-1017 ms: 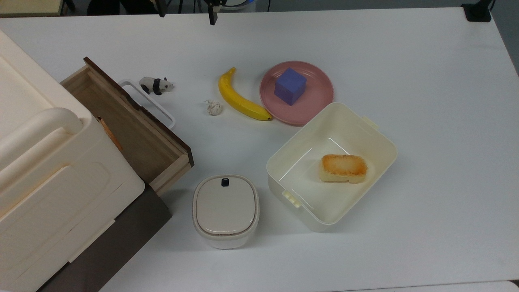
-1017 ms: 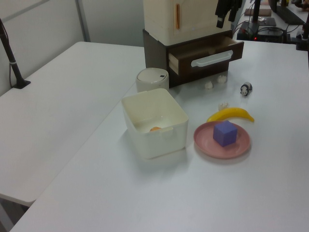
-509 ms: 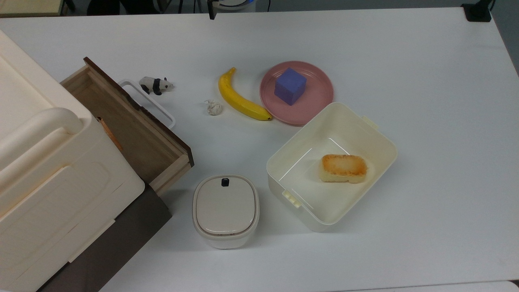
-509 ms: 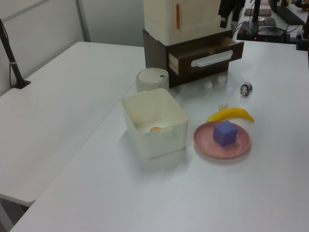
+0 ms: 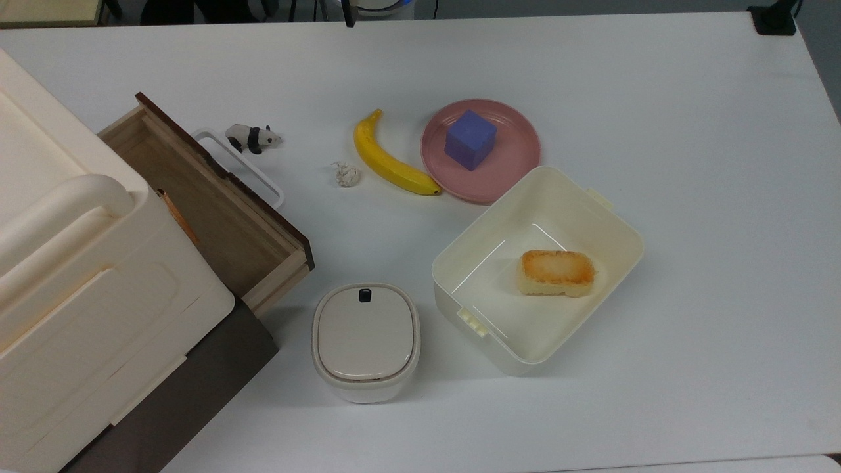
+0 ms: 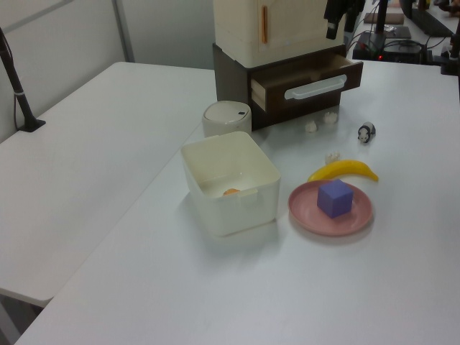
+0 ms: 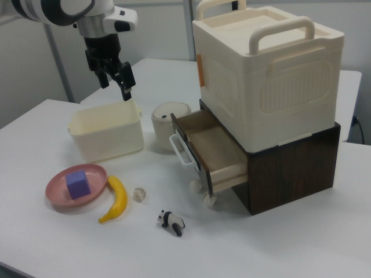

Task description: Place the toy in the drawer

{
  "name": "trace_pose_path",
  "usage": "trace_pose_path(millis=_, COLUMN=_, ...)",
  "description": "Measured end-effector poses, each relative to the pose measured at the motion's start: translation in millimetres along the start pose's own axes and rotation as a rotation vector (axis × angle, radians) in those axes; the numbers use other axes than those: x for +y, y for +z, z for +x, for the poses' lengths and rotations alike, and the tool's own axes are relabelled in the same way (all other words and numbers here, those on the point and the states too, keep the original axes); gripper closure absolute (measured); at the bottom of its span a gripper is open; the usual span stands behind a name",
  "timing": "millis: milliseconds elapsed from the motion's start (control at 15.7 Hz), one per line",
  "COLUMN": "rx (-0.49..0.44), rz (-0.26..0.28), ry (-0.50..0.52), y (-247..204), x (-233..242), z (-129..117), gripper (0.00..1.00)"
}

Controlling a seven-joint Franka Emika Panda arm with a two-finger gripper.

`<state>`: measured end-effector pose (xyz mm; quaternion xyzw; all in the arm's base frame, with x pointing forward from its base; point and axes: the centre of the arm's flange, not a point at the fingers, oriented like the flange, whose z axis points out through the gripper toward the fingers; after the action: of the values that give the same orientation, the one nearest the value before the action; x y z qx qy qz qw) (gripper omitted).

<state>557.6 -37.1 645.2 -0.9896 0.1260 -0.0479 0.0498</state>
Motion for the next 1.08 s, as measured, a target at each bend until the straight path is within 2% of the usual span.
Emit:
trace_pose_path(millis=254, rx=-0.032, rz=-0.002, ry=0.015, y=-10, x=9, z=-4, gripper=0.0)
trace_pose_path(millis=890, rx=-0.042, rz=-0.008, ry=0.028, y=-9, x=18, z=-1, gripper=0.0)
trace_pose_path(millis=1081, rx=-0.059, rz=-0.036, ry=0.031, y=-4, x=22, z=-1, gripper=0.0)
